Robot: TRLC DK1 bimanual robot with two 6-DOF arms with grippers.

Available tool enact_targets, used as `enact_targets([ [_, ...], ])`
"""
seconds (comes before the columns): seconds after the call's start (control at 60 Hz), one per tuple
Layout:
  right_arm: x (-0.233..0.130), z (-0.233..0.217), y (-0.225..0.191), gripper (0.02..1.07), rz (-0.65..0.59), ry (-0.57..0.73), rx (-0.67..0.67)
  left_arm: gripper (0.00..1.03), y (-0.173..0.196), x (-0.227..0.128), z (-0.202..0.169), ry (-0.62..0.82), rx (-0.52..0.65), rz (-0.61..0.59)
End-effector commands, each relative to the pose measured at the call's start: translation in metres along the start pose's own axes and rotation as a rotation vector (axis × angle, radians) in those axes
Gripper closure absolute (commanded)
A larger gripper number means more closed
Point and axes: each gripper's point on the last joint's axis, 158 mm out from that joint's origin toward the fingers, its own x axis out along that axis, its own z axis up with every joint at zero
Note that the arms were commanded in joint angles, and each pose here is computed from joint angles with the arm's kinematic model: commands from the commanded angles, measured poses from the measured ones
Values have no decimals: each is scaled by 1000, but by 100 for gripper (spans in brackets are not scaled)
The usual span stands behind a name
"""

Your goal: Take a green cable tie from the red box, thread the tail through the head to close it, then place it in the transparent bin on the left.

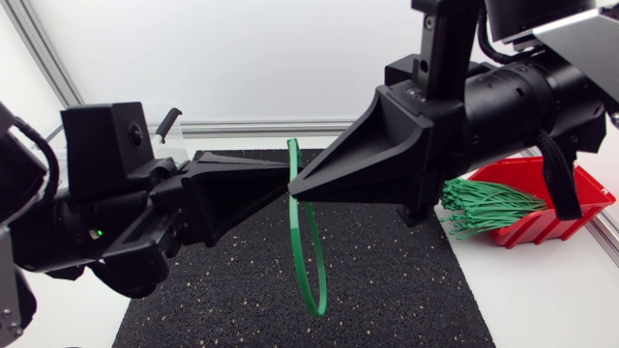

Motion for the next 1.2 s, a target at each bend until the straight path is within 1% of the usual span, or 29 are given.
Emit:
enact_targets([
  [0.0, 1, 1, -11, 102, -11, 0, 55, 100, 1, 1, -1, 3, 20, -1],
  [0.367, 2, 1, -13, 102, -13, 1, 59, 100, 10, 2, -1, 5, 15, 18],
  [0.733, -1, 0, -9, 102, -8, -9, 40, 100, 6, 2, -5, 14, 10, 9],
  [0.9, -2, -4, -5, 102, -3, -11, 25, 100, 10, 3, -6, 18, 4, 18],
  [1.183, -1, 0, -9, 102, -9, -11, 37, 100, 8, 2, -7, 17, 9, 14],
])
